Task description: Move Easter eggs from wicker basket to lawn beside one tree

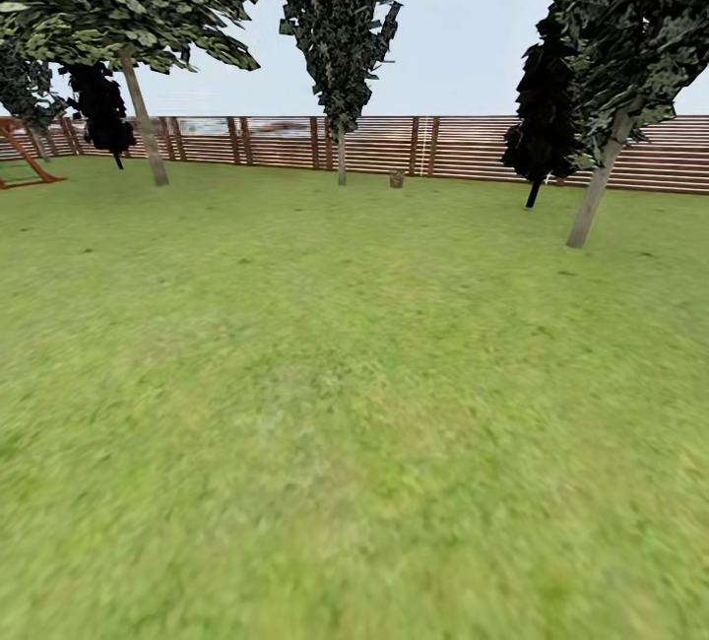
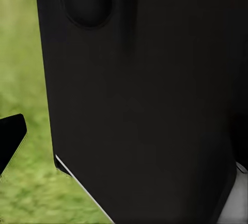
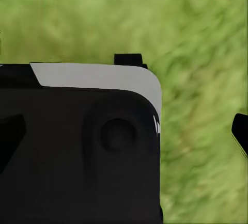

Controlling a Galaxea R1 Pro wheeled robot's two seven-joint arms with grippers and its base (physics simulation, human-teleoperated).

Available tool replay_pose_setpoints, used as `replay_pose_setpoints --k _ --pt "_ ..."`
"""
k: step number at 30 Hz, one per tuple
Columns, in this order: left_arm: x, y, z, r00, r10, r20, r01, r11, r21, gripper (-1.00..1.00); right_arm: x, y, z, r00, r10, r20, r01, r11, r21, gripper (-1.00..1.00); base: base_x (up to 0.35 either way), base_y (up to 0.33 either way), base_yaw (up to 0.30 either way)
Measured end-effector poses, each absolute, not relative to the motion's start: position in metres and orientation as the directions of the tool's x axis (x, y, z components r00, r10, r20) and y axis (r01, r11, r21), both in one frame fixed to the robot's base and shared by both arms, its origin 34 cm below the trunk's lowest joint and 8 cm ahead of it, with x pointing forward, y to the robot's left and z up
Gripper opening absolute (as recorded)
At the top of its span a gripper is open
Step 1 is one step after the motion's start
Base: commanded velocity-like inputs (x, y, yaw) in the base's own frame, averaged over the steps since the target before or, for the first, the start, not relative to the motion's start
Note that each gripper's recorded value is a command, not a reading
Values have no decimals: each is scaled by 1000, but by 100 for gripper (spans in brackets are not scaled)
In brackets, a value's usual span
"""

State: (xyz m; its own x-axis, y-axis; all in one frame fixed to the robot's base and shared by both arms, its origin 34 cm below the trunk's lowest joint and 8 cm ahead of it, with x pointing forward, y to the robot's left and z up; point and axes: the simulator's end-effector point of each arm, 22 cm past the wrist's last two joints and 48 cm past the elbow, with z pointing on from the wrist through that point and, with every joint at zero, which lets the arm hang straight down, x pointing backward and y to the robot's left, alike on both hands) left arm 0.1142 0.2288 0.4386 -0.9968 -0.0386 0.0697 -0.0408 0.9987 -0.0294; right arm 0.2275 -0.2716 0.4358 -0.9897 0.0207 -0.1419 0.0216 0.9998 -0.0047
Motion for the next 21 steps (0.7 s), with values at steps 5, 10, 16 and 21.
replay_pose_setpoints --k 5,10,16,21 --pt "114 229 439 -997 -39 70 -41 999 -29 100 227 -271 436 -990 21 -142 22 1000 -4 100 337 0 0" --pt "114 229 439 -997 -39 70 -41 999 -29 100 227 -271 436 -990 21 -142 22 1000 -5 100 336 0 0" --pt "114 229 439 -997 -39 70 -41 999 -29 100 227 -271 436 -990 21 -142 22 1000 -5 100 336 0 0" --pt "114 229 439 -997 -39 70 -41 999 -29 100 227 -271 436 -990 21 -142 22 1000 -4 100 337 0 0"
